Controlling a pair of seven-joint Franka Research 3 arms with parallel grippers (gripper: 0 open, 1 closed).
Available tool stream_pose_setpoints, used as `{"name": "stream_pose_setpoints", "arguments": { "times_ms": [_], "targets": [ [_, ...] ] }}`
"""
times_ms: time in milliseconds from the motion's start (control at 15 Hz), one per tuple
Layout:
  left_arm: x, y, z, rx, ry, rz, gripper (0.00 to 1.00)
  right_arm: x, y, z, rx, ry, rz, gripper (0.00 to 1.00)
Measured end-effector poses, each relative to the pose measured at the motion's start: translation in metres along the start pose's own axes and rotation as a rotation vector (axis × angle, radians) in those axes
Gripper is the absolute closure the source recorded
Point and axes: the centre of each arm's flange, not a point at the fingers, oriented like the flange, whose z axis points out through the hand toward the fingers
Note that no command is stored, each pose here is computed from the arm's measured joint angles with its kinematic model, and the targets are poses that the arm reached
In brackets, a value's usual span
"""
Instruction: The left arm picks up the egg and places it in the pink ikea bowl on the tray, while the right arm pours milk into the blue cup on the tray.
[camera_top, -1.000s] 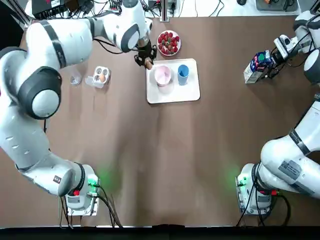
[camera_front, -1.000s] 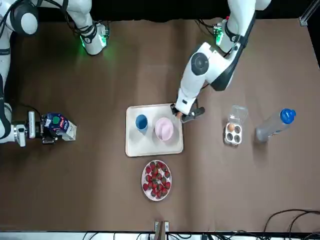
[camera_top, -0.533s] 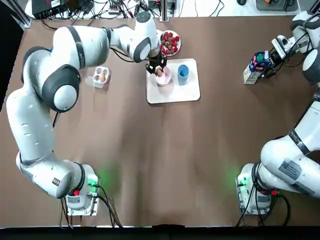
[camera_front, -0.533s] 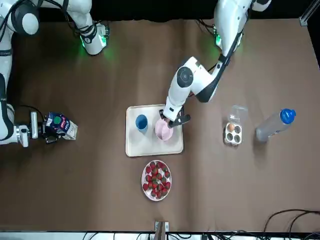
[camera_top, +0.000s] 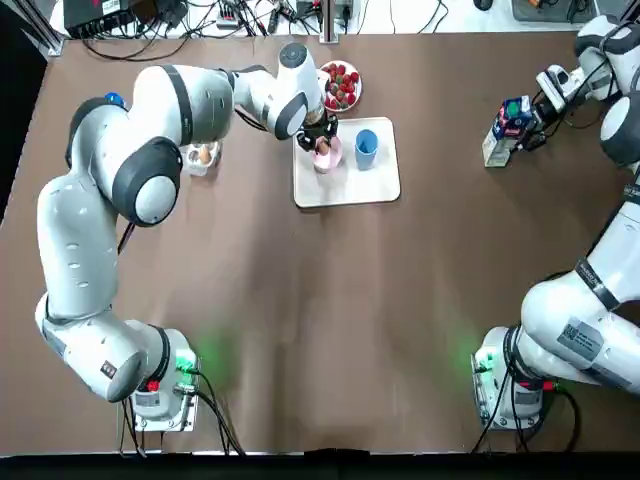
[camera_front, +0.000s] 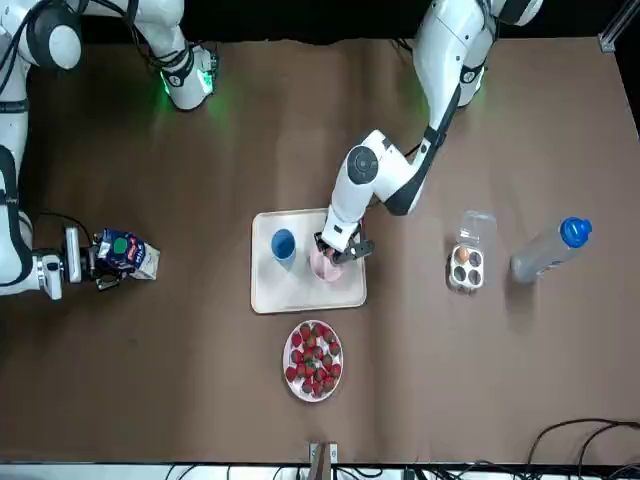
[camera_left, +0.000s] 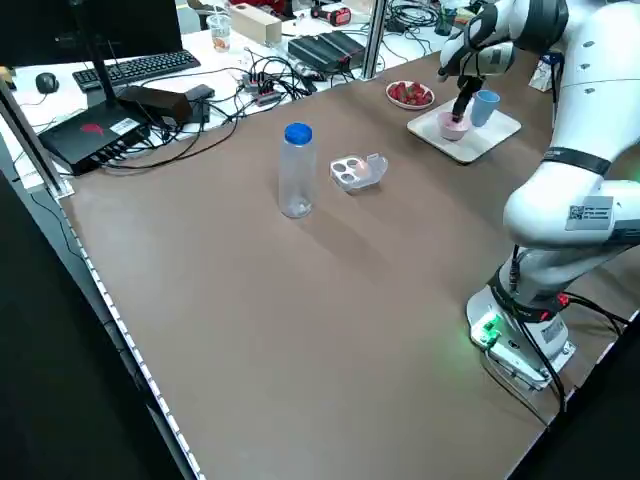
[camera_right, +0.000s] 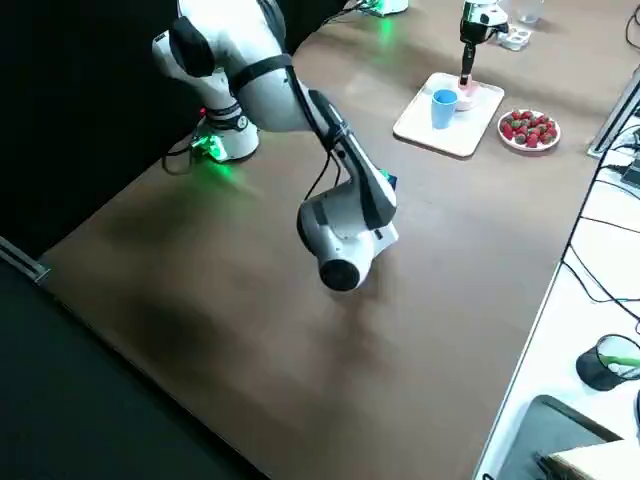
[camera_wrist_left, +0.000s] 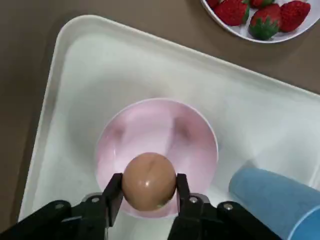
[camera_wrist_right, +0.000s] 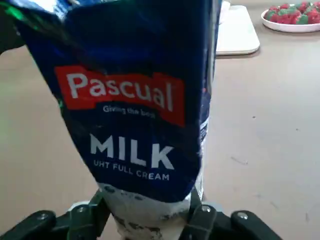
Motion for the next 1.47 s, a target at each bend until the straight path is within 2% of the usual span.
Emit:
{"name": "stream_pose_setpoints", "arguments": {
  "times_ms": [67, 267, 333, 400, 533, 600, 867, 1200, 1333, 1467],
  "targets": [
    [0.001, 0.001, 0.001, -0.002, 0.001, -0.001, 0.50, 0.007, 0.005, 0.000, 0.004, -0.008, 0.016, 0.37],
    [0.004, 0.004, -0.001, -0.010, 0.005, -0.002, 0.26, 0.048, 0.024, -0.005, 0.018, -0.052, 0.052, 0.37],
    [0.010, 0.008, -0.008, -0.024, 0.016, -0.006, 0.09, 0.087, 0.036, -0.009, 0.034, -0.101, 0.080, 0.37],
    [0.017, 0.009, -0.016, -0.034, 0.028, -0.011, 0.01, 0.109, 0.040, -0.011, 0.036, -0.135, 0.093, 0.38],
    [0.045, 0.001, -0.047, -0.020, 0.064, -0.023, 0.00, 0.155, 0.043, -0.013, 0.009, -0.219, 0.119, 0.40],
    [0.062, -0.010, -0.069, 0.017, 0.080, -0.010, 0.00, 0.181, 0.041, -0.011, 0.004, -0.262, 0.136, 0.44],
    [0.124, -0.069, -0.161, 0.143, 0.087, 0.081, 0.00, 0.272, 0.029, 0.018, 0.007, -0.390, 0.243, 0.44],
    [0.163, -0.153, -0.248, 0.274, -0.025, 0.313, 0.00, 0.353, 0.029, 0.064, 0.006, -0.523, 0.385, 0.44],
    [0.169, -0.183, -0.285, 0.298, -0.067, 0.394, 0.00, 0.380, 0.031, 0.086, -0.001, -0.581, 0.445, 0.44],
    [0.175, -0.214, -0.323, 0.286, -0.094, 0.440, 0.00, 0.403, 0.033, 0.111, -0.010, -0.634, 0.501, 0.44]
  ]
}}
